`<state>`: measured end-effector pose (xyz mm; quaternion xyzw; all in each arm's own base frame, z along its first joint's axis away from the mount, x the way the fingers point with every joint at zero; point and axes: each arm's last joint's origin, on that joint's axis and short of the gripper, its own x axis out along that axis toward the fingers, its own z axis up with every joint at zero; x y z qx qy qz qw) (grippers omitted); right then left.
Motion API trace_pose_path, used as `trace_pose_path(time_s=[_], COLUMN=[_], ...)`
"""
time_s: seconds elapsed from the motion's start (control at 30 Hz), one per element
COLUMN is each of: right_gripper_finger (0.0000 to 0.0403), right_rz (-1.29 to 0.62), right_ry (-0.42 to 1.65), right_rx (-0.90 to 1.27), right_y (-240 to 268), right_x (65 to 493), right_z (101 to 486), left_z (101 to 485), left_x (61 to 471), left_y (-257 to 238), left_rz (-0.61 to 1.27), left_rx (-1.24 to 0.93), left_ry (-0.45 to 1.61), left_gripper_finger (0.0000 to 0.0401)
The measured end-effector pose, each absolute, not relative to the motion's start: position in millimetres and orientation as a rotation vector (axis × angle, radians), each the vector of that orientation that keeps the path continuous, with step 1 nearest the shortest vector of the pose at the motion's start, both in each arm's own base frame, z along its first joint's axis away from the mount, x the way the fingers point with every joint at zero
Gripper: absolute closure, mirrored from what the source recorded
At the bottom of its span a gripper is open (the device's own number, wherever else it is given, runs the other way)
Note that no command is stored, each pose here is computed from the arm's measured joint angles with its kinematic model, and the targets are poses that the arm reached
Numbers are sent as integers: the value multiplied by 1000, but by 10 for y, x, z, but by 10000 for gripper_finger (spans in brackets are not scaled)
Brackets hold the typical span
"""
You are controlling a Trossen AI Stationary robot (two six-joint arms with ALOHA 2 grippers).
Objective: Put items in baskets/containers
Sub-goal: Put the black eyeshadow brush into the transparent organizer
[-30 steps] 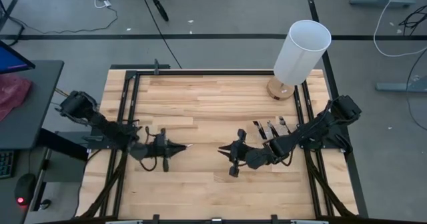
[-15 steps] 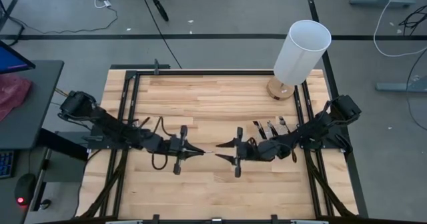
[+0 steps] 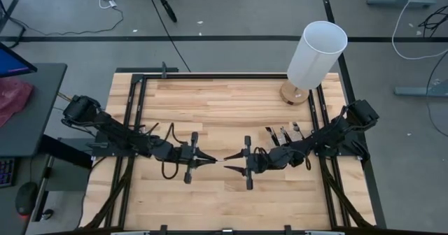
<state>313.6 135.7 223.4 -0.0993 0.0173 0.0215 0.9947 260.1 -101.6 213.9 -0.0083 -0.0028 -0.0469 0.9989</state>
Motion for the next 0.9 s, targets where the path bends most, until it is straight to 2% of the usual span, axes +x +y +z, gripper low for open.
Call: trace_pose_path(time_s=[0.3,0.73,0.9], right_gripper_finger=[334,335,373], right_rz=[36,56,42], right_ry=[10,-14,-14], right_rx=[-205,-231,-229], right_y=[1356,1317,1312], right_x=[3137,3158,3158], right_z=[2260,2282,2284], left_z=[2164,2175,2174], left_x=[2603,2612,2614], left_y=[-1010,-985,-981], left_rz=[-93,-85,-86], left_rx=[-25,-33,-34], left_ry=[-28,-39,-38], left_gripper_finger=[386,383,383])
